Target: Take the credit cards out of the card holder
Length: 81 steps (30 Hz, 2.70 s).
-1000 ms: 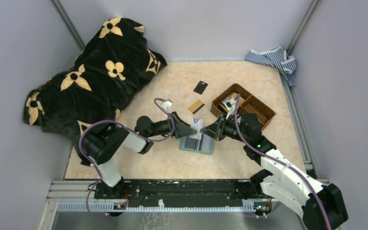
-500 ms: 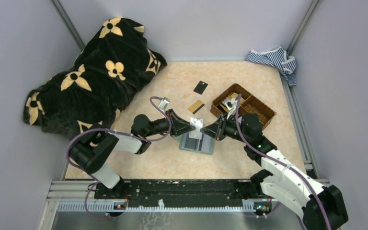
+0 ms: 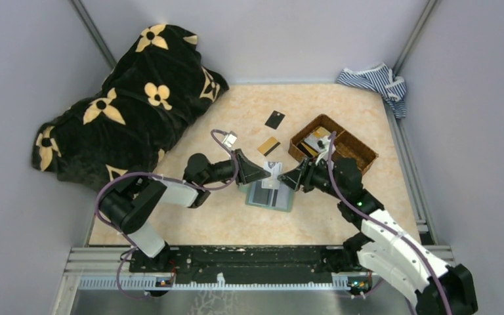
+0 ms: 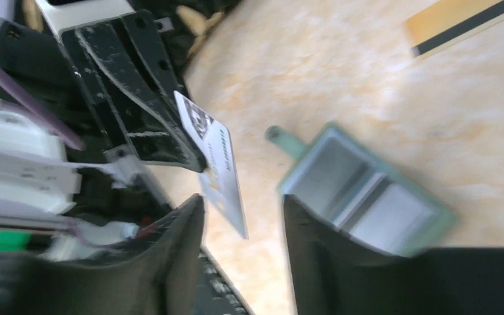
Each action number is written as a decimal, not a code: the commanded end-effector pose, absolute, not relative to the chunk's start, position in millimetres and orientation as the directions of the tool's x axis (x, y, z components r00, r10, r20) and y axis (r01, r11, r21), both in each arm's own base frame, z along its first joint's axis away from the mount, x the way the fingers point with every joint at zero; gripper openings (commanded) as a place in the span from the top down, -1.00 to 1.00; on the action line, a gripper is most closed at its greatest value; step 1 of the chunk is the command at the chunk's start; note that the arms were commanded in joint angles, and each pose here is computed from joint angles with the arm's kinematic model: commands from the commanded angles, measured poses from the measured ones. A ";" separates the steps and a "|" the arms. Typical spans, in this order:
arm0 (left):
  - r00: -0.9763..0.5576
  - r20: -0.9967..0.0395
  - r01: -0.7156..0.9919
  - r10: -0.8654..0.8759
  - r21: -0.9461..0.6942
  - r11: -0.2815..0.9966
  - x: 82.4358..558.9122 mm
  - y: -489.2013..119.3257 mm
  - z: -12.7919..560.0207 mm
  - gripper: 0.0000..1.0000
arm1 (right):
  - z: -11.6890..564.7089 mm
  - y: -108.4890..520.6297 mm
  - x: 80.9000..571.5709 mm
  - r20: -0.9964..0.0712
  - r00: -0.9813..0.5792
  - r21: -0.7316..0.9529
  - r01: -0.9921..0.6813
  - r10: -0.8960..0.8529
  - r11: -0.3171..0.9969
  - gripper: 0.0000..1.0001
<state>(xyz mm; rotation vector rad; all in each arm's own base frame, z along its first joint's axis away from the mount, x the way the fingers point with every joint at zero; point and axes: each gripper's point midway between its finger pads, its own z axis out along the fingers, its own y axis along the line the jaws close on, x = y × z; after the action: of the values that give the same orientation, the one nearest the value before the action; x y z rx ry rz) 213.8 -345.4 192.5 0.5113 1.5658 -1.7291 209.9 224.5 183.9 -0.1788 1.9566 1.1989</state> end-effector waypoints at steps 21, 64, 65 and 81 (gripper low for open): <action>-0.568 -0.756 0.816 0.326 -0.466 0.341 322.3 -488.9 147.4 1.00 | 218.5 19.4 209.6 -0.844 -0.136 0.476 0.257 0.519 0.841 -0.40; -0.476 -0.843 0.827 0.249 -0.333 0.453 302.8 -411.8 195.0 1.00 | 108.7 157.3 345.1 -0.770 -0.568 0.353 -0.001 0.289 0.936 1.00; -0.476 -0.843 0.827 0.249 -0.333 0.453 302.8 -411.7 195.1 1.00 | 107.6 162.4 343.1 -0.769 -0.574 0.354 -0.016 0.281 0.935 1.00; -0.221 -0.935 0.968 0.278 -0.176 0.179 282.7 -429.5 221.9 1.00 | 194.5 92.3 320.2 -0.832 -0.340 0.429 0.107 0.438 0.897 1.00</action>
<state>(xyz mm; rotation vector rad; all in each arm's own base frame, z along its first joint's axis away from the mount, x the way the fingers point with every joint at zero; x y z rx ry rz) 293.7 -418.6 199.0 1.0399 1.8623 -1.0318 324.4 130.2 161.7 0.2718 2.0191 0.4143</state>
